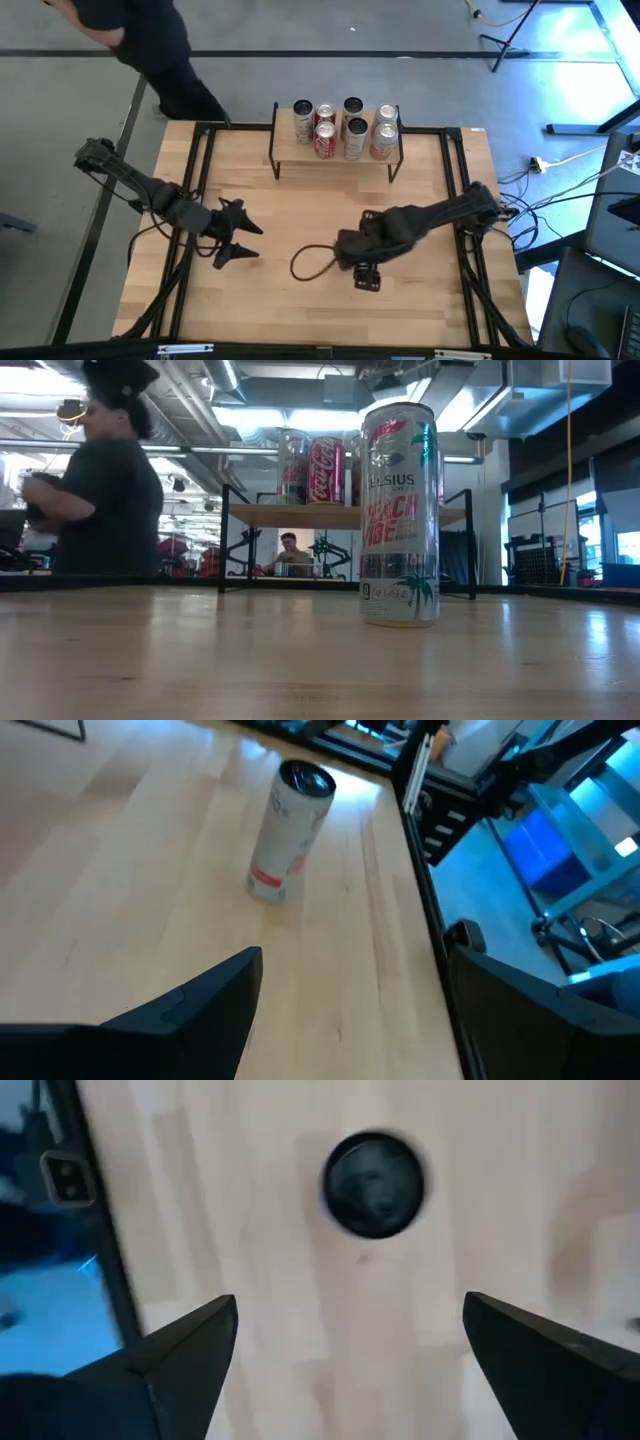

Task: Place canned beverage on shelf
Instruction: Put the white and pink soda can on the shelf

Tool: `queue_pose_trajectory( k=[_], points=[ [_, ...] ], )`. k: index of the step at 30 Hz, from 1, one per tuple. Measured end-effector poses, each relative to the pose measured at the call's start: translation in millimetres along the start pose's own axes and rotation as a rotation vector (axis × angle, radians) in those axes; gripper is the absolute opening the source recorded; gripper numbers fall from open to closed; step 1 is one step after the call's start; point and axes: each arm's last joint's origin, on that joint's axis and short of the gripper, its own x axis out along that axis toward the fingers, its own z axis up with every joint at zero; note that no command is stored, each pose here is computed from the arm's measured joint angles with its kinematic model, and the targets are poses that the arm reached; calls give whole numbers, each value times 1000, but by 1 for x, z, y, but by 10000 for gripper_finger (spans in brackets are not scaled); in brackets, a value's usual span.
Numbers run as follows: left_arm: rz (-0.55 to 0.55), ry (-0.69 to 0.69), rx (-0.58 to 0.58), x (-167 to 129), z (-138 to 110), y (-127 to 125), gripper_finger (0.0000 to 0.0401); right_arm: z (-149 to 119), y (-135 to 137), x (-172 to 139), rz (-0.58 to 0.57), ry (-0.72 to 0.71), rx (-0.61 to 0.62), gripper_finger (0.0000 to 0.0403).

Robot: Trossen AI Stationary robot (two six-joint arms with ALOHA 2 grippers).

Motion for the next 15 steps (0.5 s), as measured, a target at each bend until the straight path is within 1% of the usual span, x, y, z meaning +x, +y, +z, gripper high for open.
queue_pose_trajectory(
  k=[2, 5, 9, 15],
  points=[
    [-1, -23, 11, 6, 3, -1, 309, -8, 5, -11, -51, -61, -15, 376],
    [2, -68, 24, 23, 9, -2, 309, -22, 10, -24, -76, -119, -30, 376],
    [12, -106, -3, 53, 18, -2, 309, -45, 14, -33, -61, -110, -30, 376],
    [45, -74, 28, 94, 45, -3, 309, -93, 6, -32, -100, -88, 9, 376]
  ],
)
